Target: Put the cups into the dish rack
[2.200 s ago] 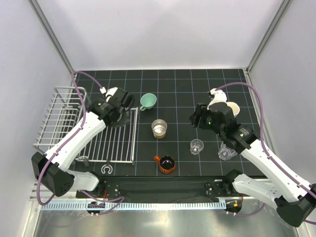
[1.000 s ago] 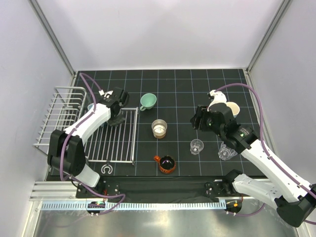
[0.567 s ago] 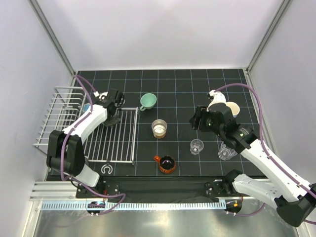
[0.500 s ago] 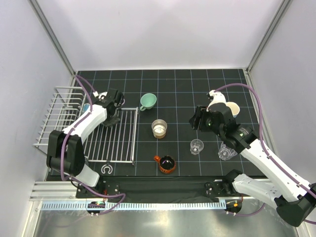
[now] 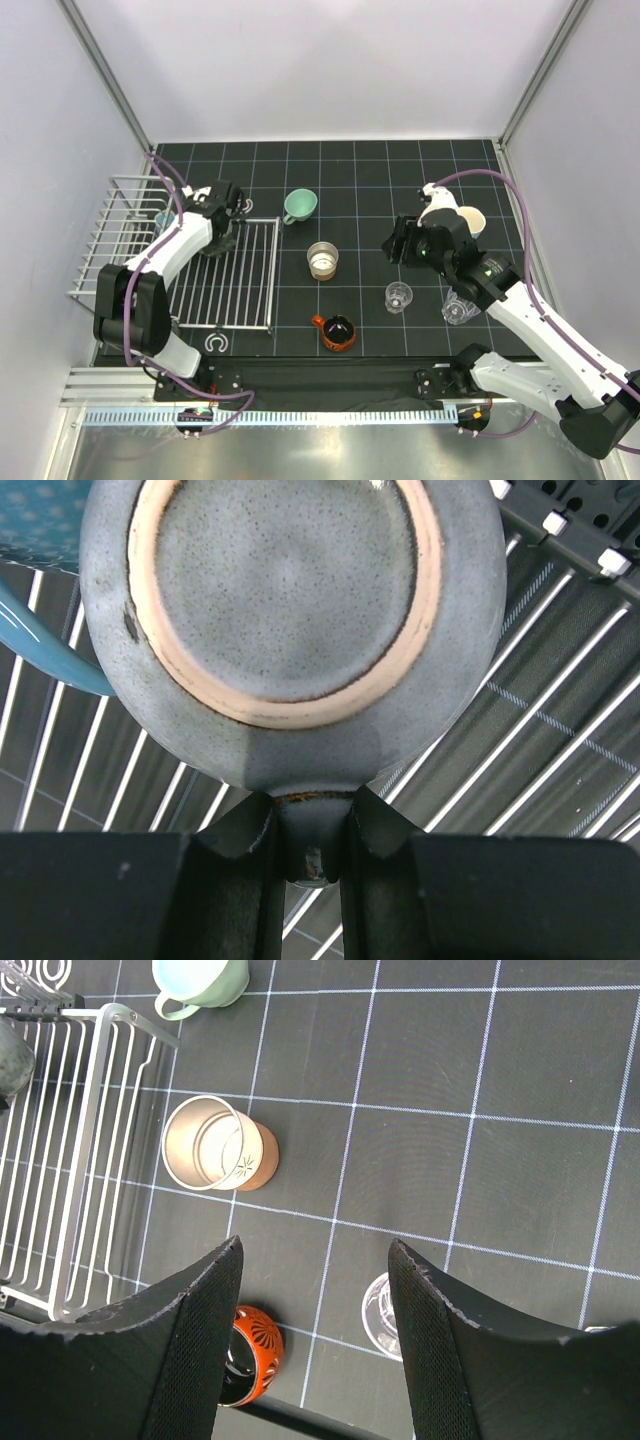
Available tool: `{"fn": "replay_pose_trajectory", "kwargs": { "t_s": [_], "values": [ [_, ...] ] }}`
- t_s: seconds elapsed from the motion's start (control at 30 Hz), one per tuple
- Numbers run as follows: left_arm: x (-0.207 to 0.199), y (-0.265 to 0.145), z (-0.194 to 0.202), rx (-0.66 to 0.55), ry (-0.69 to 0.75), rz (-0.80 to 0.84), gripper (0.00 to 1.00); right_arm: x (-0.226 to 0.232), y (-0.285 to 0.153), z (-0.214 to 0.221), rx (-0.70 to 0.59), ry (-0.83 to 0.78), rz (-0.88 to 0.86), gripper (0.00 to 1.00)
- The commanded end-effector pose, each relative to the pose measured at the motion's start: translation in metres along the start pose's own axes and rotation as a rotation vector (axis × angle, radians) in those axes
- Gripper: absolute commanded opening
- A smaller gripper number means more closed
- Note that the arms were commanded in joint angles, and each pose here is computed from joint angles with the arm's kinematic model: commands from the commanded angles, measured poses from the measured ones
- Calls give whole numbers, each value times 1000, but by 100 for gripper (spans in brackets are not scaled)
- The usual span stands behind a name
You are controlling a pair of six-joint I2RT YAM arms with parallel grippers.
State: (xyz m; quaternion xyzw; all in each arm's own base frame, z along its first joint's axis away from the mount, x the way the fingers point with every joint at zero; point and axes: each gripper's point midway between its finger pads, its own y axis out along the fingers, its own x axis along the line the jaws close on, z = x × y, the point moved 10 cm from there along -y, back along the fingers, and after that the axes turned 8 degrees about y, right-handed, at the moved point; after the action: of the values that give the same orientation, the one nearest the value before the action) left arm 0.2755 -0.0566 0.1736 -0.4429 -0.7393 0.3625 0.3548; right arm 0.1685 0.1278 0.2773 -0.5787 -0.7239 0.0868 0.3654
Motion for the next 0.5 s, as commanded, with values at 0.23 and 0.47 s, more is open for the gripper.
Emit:
{"fn": "replay_pose_trajectory", "kwargs": {
  "t_s": [0.23, 0.47],
  "values": [
    [-3, 5, -9, -32, -38, 7, 9, 2, 1, -1, 12, 14, 9, 62],
    [-4, 8, -3, 3, -52, 18, 22, 5, 4, -2, 22, 17, 9, 62]
  ]
}}
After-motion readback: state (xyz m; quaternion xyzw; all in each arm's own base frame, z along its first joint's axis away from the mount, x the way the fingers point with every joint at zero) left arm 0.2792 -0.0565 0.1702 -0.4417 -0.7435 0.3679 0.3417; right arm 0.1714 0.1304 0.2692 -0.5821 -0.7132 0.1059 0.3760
